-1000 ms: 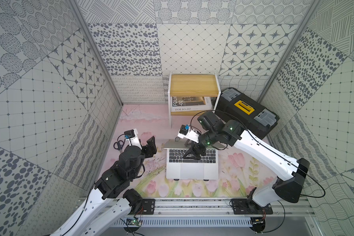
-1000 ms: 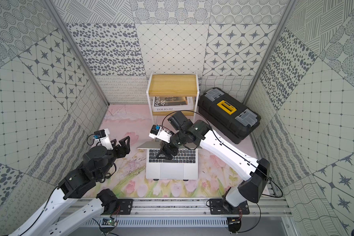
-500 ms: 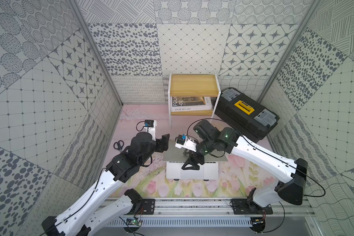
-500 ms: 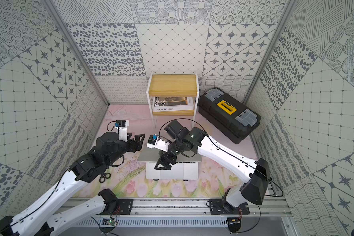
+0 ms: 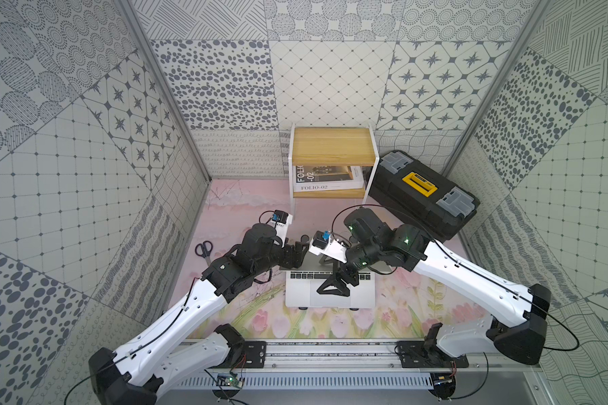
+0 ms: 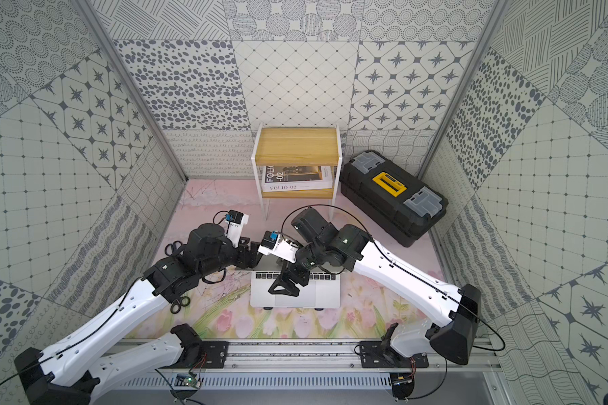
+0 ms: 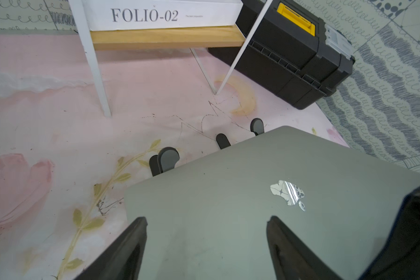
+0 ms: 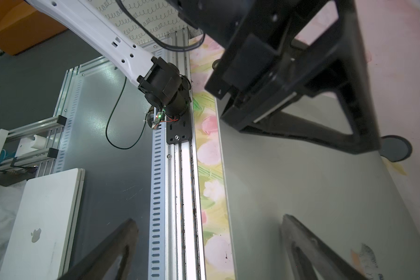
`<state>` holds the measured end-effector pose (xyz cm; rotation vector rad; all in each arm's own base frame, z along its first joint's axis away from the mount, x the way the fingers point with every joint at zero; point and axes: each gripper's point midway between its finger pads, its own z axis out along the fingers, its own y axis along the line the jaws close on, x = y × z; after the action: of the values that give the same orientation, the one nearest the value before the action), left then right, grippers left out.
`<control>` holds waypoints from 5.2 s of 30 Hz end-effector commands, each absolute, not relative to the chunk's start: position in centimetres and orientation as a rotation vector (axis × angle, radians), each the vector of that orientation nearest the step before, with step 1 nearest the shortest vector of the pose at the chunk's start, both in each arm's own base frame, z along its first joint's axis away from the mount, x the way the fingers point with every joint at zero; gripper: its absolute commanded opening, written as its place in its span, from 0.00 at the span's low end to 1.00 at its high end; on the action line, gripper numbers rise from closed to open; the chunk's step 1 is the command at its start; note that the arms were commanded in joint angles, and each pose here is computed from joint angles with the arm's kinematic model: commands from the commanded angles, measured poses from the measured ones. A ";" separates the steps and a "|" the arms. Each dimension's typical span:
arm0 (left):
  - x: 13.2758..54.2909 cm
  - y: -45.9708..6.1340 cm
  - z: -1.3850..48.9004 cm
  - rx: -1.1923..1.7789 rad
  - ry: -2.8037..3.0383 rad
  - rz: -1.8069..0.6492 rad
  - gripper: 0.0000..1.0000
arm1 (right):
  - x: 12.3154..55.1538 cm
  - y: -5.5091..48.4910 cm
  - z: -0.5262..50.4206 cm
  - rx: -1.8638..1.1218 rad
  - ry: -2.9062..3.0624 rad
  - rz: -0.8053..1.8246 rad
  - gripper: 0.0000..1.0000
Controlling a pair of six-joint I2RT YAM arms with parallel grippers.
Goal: Close the laptop lid and set it aside
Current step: Close the lid of the laptop, then pick up the laptop from the computer stand.
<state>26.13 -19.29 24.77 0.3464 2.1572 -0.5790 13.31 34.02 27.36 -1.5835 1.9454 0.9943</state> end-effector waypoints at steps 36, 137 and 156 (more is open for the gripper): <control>24.2 -18.5 19.4 0.327 2.248 -0.518 0.85 | 23.8 15.5 18.1 -0.236 2.634 0.416 0.97; 24.8 -16.1 7.8 -0.152 2.484 -1.075 0.68 | 23.2 17.9 8.7 -0.111 2.553 0.938 0.73; 24.6 -17.7 8.6 -0.089 2.419 -1.240 0.58 | 23.1 19.4 10.6 -0.144 2.455 1.111 0.59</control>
<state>24.02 -16.87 7.16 -0.1335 2.4979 -1.1427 22.75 18.24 8.38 -0.0942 2.5504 1.0116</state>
